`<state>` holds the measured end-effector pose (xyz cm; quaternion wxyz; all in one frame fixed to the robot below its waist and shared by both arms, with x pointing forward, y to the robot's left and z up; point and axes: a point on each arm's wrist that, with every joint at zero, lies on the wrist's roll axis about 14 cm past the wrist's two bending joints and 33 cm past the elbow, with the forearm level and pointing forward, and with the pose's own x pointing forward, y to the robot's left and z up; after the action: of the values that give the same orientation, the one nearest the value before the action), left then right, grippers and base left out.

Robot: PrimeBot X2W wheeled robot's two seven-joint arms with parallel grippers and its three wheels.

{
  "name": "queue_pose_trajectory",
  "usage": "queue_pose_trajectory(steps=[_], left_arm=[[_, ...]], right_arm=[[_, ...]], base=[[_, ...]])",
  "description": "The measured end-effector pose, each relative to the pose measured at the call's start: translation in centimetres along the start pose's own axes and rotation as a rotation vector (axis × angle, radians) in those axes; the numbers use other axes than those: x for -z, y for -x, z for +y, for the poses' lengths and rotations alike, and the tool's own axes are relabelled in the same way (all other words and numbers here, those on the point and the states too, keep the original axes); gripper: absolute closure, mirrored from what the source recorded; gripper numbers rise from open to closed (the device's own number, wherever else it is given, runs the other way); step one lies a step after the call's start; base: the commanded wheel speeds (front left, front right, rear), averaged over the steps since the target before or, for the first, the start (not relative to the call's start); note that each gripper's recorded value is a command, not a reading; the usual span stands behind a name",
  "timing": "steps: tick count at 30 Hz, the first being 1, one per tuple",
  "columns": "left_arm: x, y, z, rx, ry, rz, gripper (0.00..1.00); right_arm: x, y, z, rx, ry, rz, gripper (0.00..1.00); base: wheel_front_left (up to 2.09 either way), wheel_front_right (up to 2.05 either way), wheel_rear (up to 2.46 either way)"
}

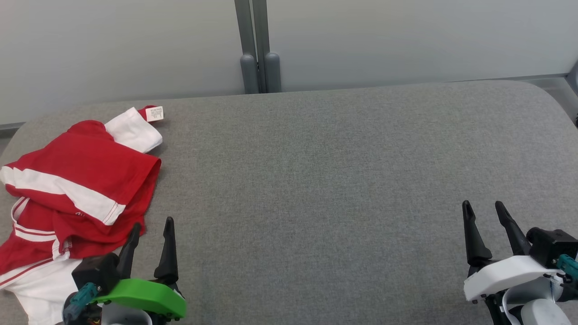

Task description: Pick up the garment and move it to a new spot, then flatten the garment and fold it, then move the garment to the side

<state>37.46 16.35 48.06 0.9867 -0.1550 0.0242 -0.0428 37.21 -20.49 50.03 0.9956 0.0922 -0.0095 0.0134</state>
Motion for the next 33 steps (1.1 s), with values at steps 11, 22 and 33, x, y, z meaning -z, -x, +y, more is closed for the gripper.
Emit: queue_pose_trajectory(steps=[11, 22, 33], left_arm=[[-0.30, 0.20, 0.13, 0.007, -0.098, -0.016, 0.00], [0.02, 0.42, 0.62, 0.002, -0.177, -0.011, 0.00], [0.19, 0.44, 0.87, 0.002, -0.233, -0.011, 0.00]], right_arm=[[-0.21, 0.25, 0.14, -0.015, 0.084, -0.013, 0.00], [-0.83, 0.32, -0.04, -0.014, 0.125, -0.043, 0.00], [-0.78, 0.54, -0.33, -0.016, 0.190, -0.046, 0.00]], base=[[0.00, 0.00, 0.00], [0.00, 0.00, 0.00], [0.00, 0.00, 0.00]])
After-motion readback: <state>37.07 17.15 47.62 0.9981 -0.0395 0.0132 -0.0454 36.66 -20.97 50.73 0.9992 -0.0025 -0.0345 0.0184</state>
